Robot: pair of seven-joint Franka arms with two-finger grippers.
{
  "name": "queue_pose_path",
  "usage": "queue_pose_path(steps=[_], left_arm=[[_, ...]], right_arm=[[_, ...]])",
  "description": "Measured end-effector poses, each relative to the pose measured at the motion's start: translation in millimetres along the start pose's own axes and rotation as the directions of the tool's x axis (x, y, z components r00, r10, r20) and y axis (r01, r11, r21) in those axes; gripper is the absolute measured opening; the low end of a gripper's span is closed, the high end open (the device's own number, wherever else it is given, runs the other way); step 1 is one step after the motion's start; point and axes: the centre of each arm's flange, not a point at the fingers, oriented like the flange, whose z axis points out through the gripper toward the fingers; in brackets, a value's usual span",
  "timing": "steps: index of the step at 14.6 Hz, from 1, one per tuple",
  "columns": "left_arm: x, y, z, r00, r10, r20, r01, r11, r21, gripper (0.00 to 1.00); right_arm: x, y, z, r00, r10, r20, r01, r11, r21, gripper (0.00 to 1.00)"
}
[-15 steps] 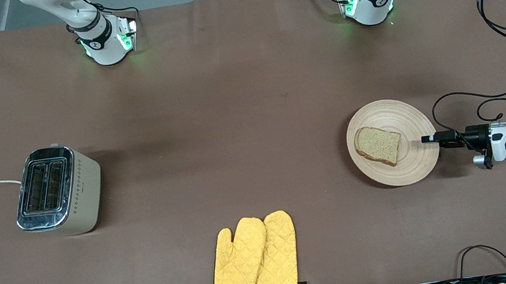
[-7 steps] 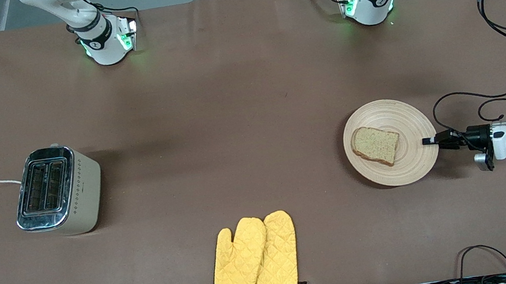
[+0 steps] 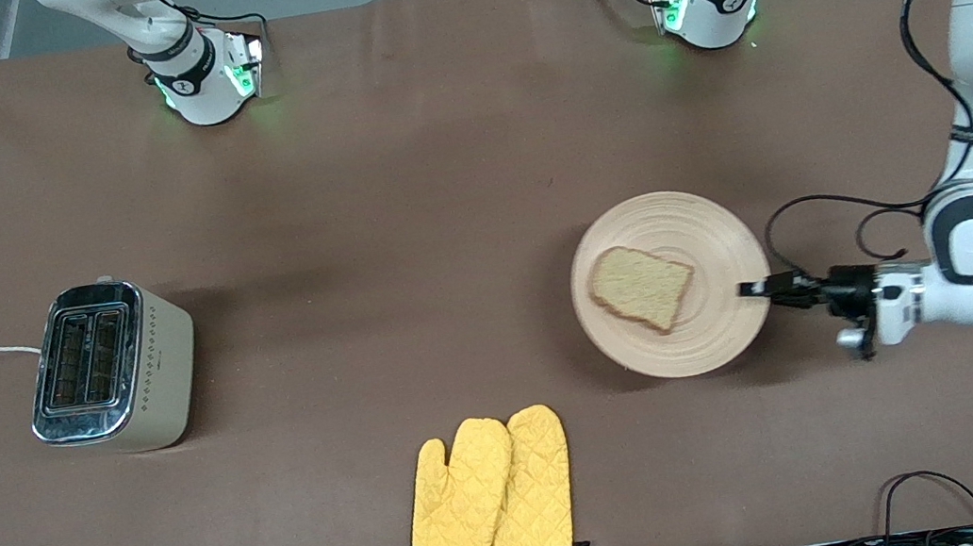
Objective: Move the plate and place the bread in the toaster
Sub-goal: 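Push the plate with the left gripper toward the toaster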
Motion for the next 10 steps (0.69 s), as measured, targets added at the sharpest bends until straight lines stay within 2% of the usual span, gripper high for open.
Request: queue_pose_path(steps=[2, 5, 7, 10], left_arm=[[23.7, 50.0, 65.6, 1.000, -0.006, -0.029, 0.005, 1.000, -0.027, 0.09], [37.1, 106.0, 198.9, 0.996, -0.024, -0.086, 0.019, 0.998, -0.055, 0.09], [29.4, 132.4, 293.3, 0.988, -0.058, -0.143, 0.051, 0.998, -0.046, 0.09], [12.0, 155.7, 394.2, 0.989, -0.066, -0.134, 0.062, 0.997, -0.035, 0.09]], right_arm=[[-0.2, 0.4, 0.1, 1.000, 0.001, 0.002, -0.001, 1.000, 0.000, 1.00], [-0.6, 1.9, 0.9, 1.000, 0.002, 0.006, -0.002, 1.000, 0.000, 1.00], [-0.7, 5.0, 3.1, 1.000, 0.006, 0.011, -0.006, 1.000, 0.001, 1.00], [5.0, 5.2, 15.0, 1.000, 0.006, 0.031, -0.006, 1.000, 0.006, 1.00]])
